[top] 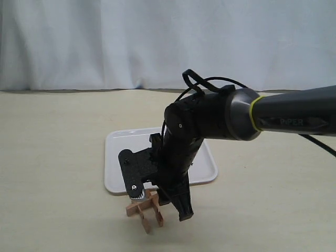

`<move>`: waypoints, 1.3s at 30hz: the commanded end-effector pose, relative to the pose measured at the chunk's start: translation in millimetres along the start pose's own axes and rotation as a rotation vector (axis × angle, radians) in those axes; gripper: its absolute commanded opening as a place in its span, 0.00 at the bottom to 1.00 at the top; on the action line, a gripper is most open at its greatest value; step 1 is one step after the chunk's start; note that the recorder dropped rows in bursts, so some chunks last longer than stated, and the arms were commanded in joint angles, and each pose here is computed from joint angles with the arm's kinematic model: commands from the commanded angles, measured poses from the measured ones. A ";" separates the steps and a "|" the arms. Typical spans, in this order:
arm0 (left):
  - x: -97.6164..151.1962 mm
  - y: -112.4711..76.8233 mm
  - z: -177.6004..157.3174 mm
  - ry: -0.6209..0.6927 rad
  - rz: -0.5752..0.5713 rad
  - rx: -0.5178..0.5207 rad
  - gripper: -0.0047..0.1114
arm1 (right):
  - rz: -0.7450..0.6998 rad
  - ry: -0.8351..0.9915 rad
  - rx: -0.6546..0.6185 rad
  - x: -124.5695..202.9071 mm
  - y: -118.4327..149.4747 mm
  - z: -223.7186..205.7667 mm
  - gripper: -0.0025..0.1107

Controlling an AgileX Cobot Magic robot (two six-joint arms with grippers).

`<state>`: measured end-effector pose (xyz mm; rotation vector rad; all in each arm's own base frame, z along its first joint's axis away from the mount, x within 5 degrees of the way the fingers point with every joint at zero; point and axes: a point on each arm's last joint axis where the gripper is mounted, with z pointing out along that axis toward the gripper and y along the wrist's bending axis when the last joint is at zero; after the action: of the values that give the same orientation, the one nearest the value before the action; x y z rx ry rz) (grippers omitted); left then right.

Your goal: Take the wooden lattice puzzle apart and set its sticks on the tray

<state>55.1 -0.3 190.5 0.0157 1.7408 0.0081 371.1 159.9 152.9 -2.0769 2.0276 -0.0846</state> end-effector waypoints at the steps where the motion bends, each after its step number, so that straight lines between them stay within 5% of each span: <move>1: -0.1 0.1 0.2 -0.008 -0.001 -0.001 0.04 | -0.008 0.005 -0.020 0.5 1.2 9.3 0.41; 17: 0.1 0.0 0.2 -0.006 -0.001 -0.001 0.04 | -0.015 0.005 0.008 1.0 -1.8 26.8 0.41; 25: -0.1 0.1 0.2 -0.008 -0.001 -0.001 0.04 | -0.015 -0.013 0.062 -0.7 -6.6 26.6 0.15; 39: -0.1 0.1 0.2 -0.008 -0.001 -0.001 0.04 | -0.015 -0.008 0.047 -0.2 -5.4 26.7 0.14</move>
<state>55.1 -0.3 190.5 0.0157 1.7408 0.0081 382.0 163.9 126.9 -2.0459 1.9964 -0.1172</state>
